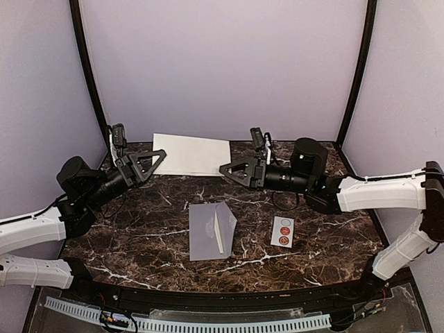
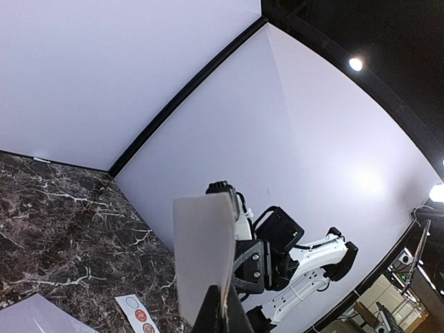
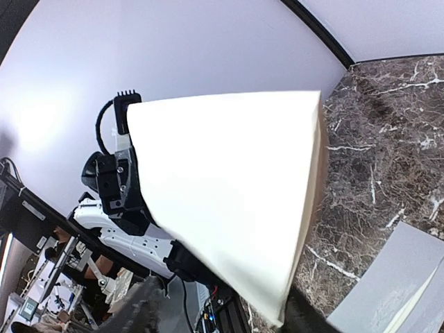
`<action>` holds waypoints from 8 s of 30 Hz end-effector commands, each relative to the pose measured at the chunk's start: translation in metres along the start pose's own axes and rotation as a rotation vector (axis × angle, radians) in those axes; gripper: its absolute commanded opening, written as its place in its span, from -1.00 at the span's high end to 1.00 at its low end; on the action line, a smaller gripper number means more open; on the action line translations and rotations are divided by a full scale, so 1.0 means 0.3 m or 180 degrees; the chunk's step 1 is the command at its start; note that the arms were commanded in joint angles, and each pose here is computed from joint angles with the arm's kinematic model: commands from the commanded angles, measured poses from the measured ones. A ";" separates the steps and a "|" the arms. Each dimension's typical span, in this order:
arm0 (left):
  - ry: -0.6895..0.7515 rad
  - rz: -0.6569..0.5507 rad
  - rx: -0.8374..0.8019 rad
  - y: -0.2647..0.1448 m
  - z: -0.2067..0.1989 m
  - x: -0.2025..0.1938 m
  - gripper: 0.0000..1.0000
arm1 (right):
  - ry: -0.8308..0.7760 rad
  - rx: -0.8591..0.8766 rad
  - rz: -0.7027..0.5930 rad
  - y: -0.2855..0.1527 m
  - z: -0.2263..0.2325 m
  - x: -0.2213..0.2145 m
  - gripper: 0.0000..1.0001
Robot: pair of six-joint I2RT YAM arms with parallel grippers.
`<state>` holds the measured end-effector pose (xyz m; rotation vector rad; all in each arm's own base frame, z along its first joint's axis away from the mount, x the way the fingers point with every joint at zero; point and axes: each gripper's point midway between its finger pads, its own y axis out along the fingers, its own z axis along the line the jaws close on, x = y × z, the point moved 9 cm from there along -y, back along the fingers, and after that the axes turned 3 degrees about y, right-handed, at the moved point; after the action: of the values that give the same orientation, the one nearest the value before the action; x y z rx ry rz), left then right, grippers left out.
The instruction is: Place the letter into the envelope and seal it
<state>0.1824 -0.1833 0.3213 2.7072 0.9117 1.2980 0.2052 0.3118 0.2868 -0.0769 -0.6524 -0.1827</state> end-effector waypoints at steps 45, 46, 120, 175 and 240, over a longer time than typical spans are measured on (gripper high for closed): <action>0.0710 0.2479 -0.0334 0.173 -0.018 -0.133 -0.87 | -0.0612 -0.0082 0.2124 0.024 0.110 -0.056 1.00; 0.0700 0.2505 -0.0349 0.173 -0.017 -0.139 -0.87 | -0.0628 -0.0104 0.2110 0.026 0.112 -0.052 1.00; -0.0767 0.1644 0.2080 -0.068 0.418 -0.350 -0.66 | 0.0511 -0.1809 0.0495 0.016 -0.258 -0.093 1.00; -0.1461 0.2432 0.1826 -0.070 0.572 -0.587 0.05 | 0.0938 -0.2543 0.1008 0.031 -0.541 -0.297 1.00; -0.1369 0.2041 0.1906 -0.112 0.528 -0.538 -0.60 | 0.0620 -0.0799 0.0296 -0.002 -0.349 -0.202 1.00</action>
<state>0.2051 -0.2041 0.0952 3.7291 0.4210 0.4434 0.2199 0.3060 0.1418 -0.4464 -0.2834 -0.1724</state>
